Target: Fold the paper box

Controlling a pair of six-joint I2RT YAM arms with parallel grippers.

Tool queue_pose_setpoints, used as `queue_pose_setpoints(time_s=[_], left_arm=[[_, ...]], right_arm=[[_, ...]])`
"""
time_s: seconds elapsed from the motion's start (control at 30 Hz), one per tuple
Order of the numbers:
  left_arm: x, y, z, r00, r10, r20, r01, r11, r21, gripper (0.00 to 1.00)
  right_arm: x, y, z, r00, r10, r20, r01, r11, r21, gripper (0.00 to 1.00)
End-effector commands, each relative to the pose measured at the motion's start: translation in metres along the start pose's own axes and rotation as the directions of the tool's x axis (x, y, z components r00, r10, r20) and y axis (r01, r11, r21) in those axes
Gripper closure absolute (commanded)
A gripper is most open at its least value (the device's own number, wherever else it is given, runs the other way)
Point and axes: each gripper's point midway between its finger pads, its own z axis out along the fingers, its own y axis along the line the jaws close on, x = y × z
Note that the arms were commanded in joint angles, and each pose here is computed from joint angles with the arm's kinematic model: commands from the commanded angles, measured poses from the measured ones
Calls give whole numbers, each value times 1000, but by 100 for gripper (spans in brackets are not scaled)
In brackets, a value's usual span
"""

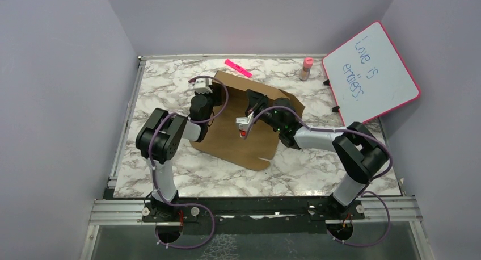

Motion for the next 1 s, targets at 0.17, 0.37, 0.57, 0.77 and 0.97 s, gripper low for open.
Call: queue_pose_setpoints(time_s=[0.17,0.37,0.57,0.77,0.97], left_arm=[[14,30,-19,996,18,-83,-31,987,-155,94],[7,47,-23,999,8,-40,-19,960,-279,90],[-11,44,-18,999,13,31,-2,941,-338,82],[-23,41,-15,996,15,89,22,917,-397,79],[-25,41,-15,995,18,97,23,912,-409,74]], right_arm=[[-25,13,-10,1000,13,-6,-13,999,-44,99],[-43,21,-13,990,141,29,-137,983,-121,99],[-49,25,-15,972,232,32,-224,960,-167,99],[-51,28,-12,962,272,29,-261,945,-198,99],[-50,32,-11,959,282,17,-273,939,-208,99]])
